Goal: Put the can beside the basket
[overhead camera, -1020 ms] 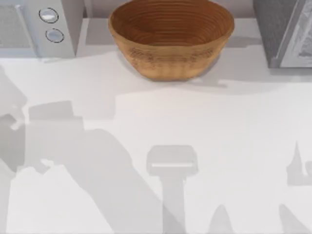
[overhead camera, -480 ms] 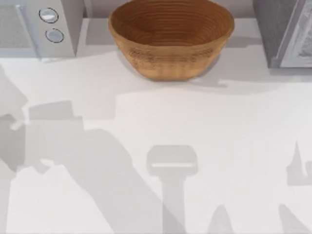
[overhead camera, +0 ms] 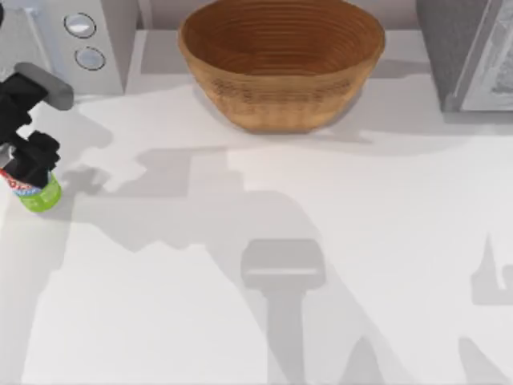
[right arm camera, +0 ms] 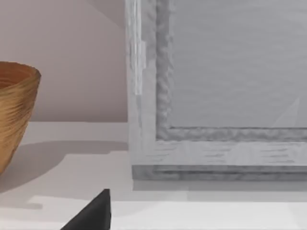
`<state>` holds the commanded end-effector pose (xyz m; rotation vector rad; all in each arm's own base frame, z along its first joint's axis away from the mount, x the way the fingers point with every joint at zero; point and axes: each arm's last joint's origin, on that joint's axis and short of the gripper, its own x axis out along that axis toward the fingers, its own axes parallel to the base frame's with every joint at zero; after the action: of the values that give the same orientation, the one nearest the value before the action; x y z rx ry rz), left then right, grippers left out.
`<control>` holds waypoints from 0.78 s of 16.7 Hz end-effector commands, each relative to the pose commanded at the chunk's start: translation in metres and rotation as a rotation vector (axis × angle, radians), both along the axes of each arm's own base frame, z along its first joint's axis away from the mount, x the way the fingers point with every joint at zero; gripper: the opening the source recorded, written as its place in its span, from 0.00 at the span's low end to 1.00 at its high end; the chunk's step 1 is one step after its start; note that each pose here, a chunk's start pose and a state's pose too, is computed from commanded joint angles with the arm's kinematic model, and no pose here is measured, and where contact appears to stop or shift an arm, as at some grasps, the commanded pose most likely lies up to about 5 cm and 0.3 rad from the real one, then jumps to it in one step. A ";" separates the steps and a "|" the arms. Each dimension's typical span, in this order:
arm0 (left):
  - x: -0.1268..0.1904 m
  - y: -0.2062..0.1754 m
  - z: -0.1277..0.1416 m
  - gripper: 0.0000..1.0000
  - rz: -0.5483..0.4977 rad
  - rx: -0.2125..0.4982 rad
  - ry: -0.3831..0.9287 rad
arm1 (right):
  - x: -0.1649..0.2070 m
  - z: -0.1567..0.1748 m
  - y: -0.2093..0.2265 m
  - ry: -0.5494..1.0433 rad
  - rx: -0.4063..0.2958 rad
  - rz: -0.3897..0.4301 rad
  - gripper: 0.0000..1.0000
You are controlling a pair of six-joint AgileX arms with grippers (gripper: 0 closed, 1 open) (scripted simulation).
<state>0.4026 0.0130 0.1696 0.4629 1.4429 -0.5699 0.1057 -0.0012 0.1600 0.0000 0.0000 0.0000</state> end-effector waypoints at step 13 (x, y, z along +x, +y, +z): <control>-0.025 -0.249 -0.001 0.00 0.516 0.049 0.167 | 0.000 0.000 0.000 0.000 0.000 0.000 1.00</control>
<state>0.3778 -0.2358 0.1686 0.0689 1.6613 -0.1603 0.1057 -0.0012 0.1600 0.0000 0.0000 0.0000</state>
